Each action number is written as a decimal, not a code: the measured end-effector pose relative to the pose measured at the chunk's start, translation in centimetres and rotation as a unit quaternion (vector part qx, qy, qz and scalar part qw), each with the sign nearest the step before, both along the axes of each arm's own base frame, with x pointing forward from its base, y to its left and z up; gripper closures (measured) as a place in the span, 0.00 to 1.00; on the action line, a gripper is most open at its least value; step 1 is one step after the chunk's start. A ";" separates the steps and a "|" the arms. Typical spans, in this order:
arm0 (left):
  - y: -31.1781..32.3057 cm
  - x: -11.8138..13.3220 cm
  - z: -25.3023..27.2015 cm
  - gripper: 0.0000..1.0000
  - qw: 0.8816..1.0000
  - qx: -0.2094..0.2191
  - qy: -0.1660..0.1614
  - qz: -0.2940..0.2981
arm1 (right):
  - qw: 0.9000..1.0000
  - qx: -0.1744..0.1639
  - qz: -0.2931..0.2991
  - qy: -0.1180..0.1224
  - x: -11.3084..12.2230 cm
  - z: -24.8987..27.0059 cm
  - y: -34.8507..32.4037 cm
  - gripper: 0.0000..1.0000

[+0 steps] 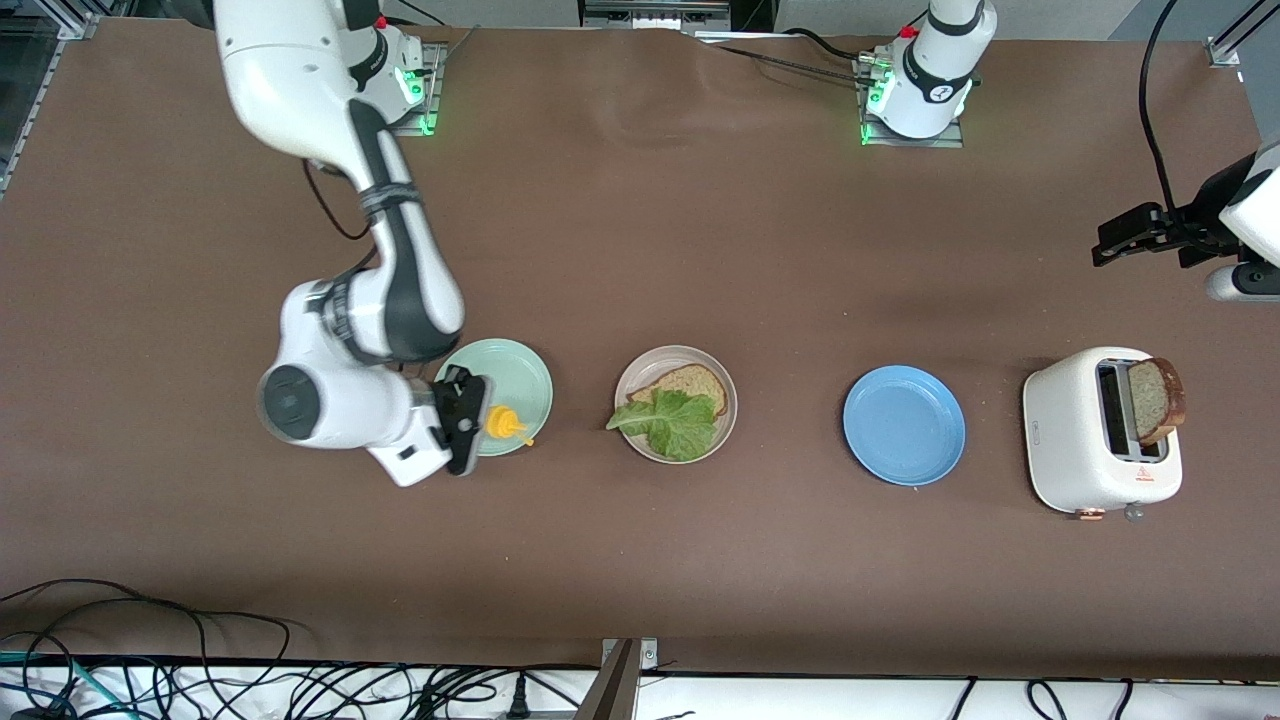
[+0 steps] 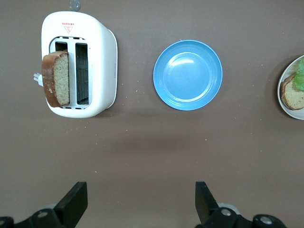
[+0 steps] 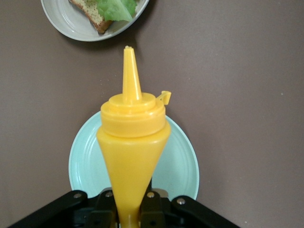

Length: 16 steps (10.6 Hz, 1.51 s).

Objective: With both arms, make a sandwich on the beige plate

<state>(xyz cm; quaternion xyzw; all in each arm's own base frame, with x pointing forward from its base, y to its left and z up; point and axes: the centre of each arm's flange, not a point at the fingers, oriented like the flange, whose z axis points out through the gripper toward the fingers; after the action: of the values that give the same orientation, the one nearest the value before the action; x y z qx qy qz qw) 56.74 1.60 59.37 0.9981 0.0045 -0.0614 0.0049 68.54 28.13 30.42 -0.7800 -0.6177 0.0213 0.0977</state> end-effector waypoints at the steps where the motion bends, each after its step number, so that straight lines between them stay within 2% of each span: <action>1: 0.0 0.0 0.0 0.00 1.000 0.000 0.000 0.000 | 0.999 -0.029 0.005 -0.013 -0.7 0.4 2.0 0.93; 4: 0.0 0.0 -0.1 0.00 1.000 0.000 0.001 0.000 | 0.993 -0.108 0.013 -0.054 -2.7 1.3 6.9 0.93; 6: 0.0 0.1 -0.1 0.00 1.000 0.000 0.001 0.000 | 0.980 -0.170 0.039 -0.095 -5.1 2.0 11.2 0.93; 8: 0.0 0.1 -0.1 0.00 1.000 0.000 0.001 0.000 | 0.963 -0.220 0.075 -0.132 -7.9 2.2 15.4 0.93; 10: 0.0 0.1 -0.2 0.00 1.000 0.000 0.001 0.000 | 0.940 -0.282 0.093 -0.168 -10.3 2.3 18.0 0.93; 12: 0.1 0.1 -0.2 0.00 1.000 0.000 0.002 0.000 | 0.917 -0.327 0.113 -0.201 -11.6 2.5 19.5 0.93; 14: 0.0 0.1 -0.2 0.00 1.000 0.000 0.002 0.000 | 0.896 -0.368 0.118 -0.220 -12.1 2.3 19.8 0.93; 16: 0.1 0.1 -0.2 0.00 1.000 0.000 0.002 0.000 | 0.890 -0.377 0.123 -0.226 -12.1 2.2 19.8 0.93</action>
<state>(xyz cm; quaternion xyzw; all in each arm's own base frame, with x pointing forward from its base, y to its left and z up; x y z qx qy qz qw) 56.84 1.65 59.14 0.9980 0.0050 -0.0634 0.0050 56.39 47.95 32.66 -0.6600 -0.6592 0.0880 -0.3494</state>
